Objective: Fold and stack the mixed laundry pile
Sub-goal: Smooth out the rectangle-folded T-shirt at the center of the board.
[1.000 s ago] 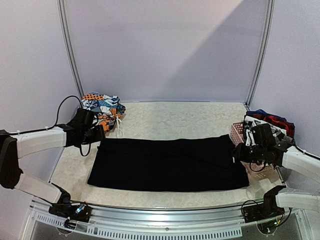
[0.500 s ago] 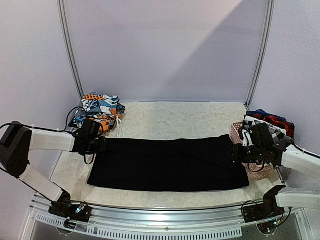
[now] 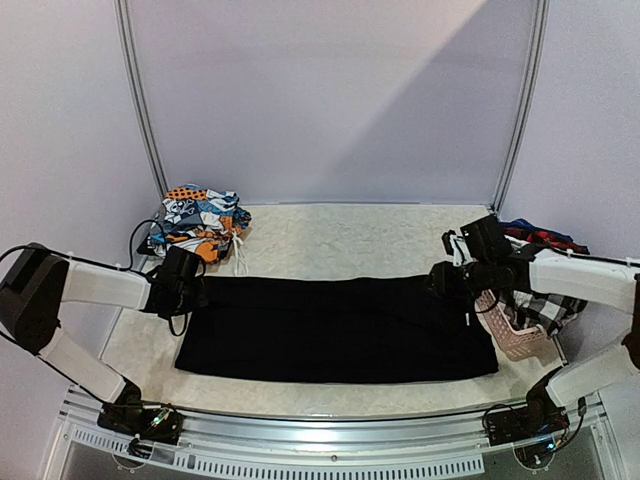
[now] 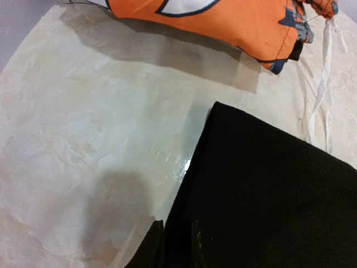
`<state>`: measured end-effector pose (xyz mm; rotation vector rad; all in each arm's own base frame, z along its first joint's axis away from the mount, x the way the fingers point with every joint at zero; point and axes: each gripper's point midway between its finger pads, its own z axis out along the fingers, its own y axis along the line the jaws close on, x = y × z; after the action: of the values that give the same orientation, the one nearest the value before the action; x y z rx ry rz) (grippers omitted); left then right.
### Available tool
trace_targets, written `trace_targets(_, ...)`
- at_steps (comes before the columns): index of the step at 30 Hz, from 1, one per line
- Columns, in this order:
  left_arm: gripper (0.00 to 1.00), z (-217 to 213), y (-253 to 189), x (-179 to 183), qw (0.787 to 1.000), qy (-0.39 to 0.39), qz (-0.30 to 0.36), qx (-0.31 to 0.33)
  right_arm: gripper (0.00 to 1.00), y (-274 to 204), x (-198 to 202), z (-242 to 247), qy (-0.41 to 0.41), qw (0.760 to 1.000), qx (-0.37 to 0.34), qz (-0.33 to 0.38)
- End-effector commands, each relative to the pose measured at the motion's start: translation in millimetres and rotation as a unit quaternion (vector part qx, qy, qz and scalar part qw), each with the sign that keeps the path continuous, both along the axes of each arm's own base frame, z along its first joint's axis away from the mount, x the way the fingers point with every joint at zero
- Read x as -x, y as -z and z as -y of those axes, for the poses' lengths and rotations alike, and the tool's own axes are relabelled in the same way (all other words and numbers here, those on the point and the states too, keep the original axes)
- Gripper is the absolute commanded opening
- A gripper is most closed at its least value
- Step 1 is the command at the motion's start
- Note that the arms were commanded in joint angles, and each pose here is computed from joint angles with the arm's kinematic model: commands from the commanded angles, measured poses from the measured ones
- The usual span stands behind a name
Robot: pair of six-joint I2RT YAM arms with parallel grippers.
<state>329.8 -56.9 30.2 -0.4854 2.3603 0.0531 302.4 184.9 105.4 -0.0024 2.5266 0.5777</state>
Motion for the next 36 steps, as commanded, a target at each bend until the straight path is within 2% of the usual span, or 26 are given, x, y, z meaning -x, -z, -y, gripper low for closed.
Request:
trace_targets(1,0.22,-9.0,-3.1,6.8,1.0,-0.026,0.008,-0.001,0.53,-4.0,-31.4,-31.3,-0.039,0.999,-0.008,0.012)
trace_targets(4,0.3,-8.0,-6.8,10.2,1.0,-0.024,0.018,0.01,0.53,15.9,-48.8,-47.7,-0.06,0.998,0.001,-0.016)
trace_targets(8,0.45,-8.5,-18.1,15.5,0.999,-0.018,0.036,0.017,0.53,38.5,-60.7,-64.5,-0.083,0.996,0.01,-0.041)
trace_targets(13,0.48,-7.2,-30.2,20.5,0.999,-0.005,0.05,0.019,0.51,60.7,-62.1,-82.6,-0.111,0.992,0.009,-0.067)
trace_targets(23,0.47,-7.0,-38.8,29.7,0.998,0.006,0.063,0.028,0.31,81.7,-52.3,-85.7,-0.115,0.99,0.012,-0.085)
trace_targets(28,0.47,-8.4,-39.7,33.3,0.997,0.006,0.066,0.03,0.1,78.9,-46.1,-87.7,-0.118,0.989,0.016,-0.083)
trace_targets(32,0.47,-8.8,-39.7,35.5,0.997,0.007,0.067,0.029,0.0,72.7,-39.5,-92.0,-0.124,0.989,0.017,-0.077)
trace_targets(34,0.47,-8.8,-40.1,36.3,0.997,0.007,0.068,0.03,0.03,71.2,-37.6,-91.0,-0.123,0.989,0.022,-0.074)
trace_targets(35,0.47,-8.6,-40.7,36.7,0.997,0.008,0.069,0.031,0.1,68.9,-39.1,-88.7,-0.118,0.99,0.028,-0.07)
trace_targets(36,0.47,-8.9,-41.0,37.1,0.997,0.008,0.069,0.031,0.21,67.4,-41.9,-84.5,-0.11,0.991,0.038,-0.066)
